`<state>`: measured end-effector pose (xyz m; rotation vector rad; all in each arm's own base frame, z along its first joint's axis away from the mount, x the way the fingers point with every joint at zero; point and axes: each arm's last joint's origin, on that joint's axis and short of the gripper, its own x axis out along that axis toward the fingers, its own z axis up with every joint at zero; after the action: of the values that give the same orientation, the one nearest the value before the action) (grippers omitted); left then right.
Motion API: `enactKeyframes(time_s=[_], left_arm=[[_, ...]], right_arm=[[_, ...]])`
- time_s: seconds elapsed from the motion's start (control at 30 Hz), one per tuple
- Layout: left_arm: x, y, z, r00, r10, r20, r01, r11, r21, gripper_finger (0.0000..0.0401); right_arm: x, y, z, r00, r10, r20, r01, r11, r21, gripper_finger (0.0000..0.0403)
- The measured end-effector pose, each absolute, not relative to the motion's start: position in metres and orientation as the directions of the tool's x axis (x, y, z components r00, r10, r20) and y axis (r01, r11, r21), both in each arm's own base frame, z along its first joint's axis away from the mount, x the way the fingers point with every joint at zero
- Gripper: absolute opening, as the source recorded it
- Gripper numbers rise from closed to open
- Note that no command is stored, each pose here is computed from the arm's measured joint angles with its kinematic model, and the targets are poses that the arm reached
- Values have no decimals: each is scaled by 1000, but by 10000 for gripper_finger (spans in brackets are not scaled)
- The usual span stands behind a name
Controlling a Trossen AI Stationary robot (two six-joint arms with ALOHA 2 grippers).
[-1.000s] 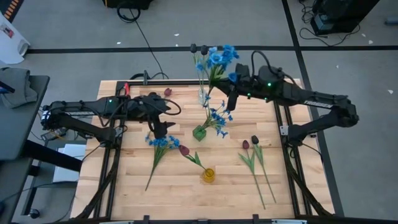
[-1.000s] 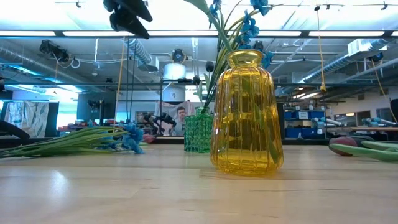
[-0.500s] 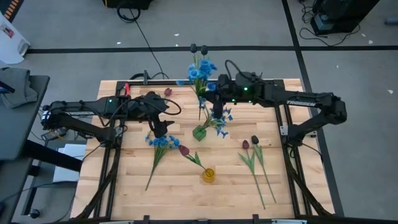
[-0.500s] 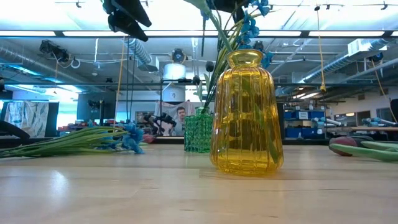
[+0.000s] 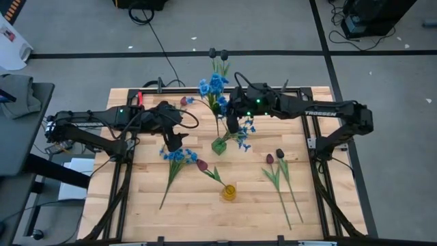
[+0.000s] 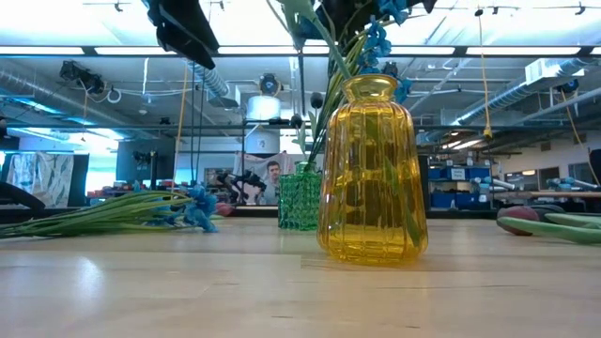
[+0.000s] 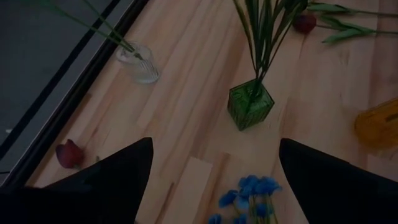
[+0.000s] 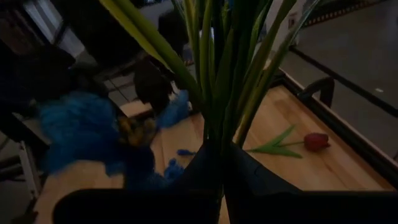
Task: Sort flowers into vase by color
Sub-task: Put the right blue flowers into the green vase
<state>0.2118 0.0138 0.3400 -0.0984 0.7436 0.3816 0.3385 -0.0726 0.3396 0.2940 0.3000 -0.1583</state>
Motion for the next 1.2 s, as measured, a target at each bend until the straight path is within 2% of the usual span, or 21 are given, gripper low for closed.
enactKeyframes(time_s=[0.37,0.57,1.0,1.2], left_arm=[[210,14,338,650,307,-695,-374,926,59,355],[212,14,341,675,308,-670,-378,925,43,355],[245,16,353,820,337,-463,-418,905,-82,355],[259,21,318,862,297,-411,-406,889,-209,355]], right_arm=[[339,-74,328,915,-96,-391,188,961,203,16],[340,-77,331,926,-90,-366,177,961,211,16],[342,-77,336,947,-88,-308,162,962,221,16],[339,-77,340,949,-87,-302,158,962,222,16]])
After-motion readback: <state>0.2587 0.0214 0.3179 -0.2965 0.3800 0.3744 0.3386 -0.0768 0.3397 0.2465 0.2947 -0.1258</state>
